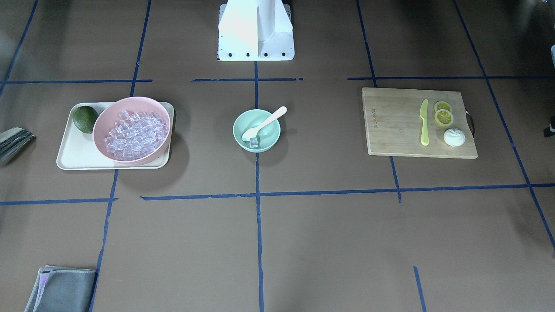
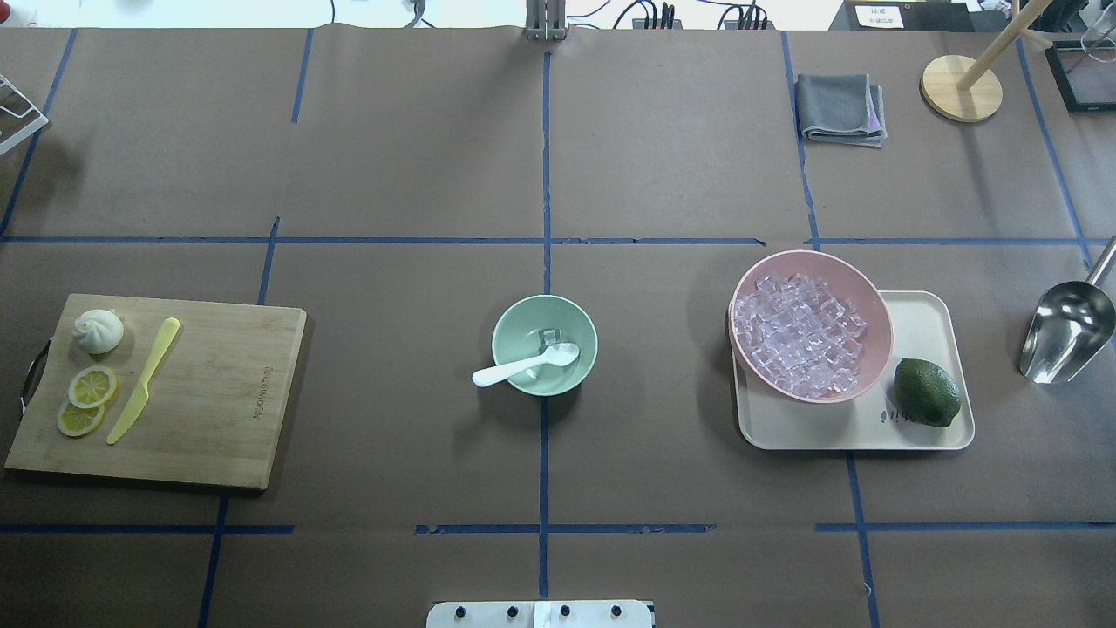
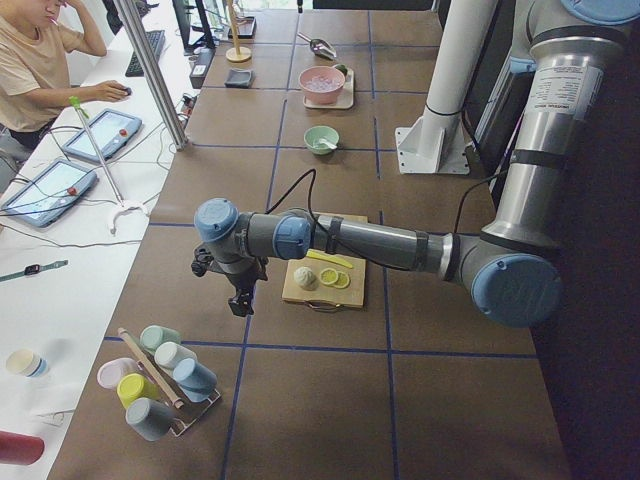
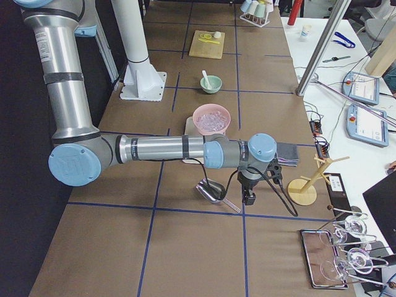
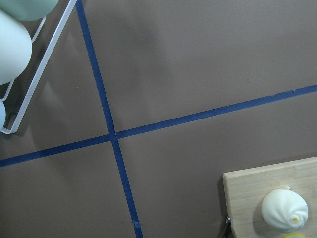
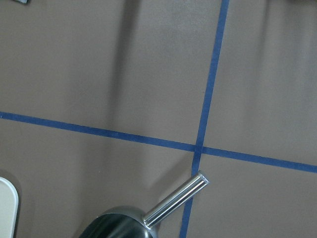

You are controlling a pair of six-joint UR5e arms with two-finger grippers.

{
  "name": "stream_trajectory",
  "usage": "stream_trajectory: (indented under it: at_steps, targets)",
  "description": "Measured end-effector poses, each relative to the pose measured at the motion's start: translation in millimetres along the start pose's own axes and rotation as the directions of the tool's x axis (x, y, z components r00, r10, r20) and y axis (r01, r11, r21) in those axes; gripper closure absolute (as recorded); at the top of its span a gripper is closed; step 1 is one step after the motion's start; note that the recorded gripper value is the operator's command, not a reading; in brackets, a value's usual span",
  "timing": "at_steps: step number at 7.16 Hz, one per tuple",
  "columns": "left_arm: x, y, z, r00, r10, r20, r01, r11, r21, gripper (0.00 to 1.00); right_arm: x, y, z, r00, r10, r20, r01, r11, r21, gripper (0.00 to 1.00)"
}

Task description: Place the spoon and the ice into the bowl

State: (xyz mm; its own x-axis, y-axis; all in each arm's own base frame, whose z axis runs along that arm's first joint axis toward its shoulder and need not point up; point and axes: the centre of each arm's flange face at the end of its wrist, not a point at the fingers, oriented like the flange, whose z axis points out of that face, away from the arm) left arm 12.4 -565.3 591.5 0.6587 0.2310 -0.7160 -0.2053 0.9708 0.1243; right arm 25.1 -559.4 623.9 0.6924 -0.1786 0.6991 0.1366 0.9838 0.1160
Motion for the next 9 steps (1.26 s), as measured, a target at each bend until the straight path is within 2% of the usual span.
stream_trajectory:
  at_steps: [2, 7, 9]
  targets:
    - [-0.5, 0.3, 0.8, 1.000, -0.003, -0.002, 0.003, 1.000, -0.001, 0.00, 1.4, 1.4, 1.7, 0.999, -0.037, 0.001, 0.037, 0.999, -0.006, 0.00]
    - [1.7, -0.7, -0.8, 1.000, 0.001, -0.001, -0.001, 1.000, 0.004, 0.00, 2.3, 1.4, 5.0, 0.999, -0.034, -0.005, 0.034, 0.999, -0.012, 0.00]
    - [3.9, 11.0, -1.9, 1.000, 0.002, -0.007, -0.002, 1.000, 0.007, 0.00, 4.7, 3.9, 9.0, 1.000, -0.017, -0.006, 0.017, 1.000, -0.020, 0.00]
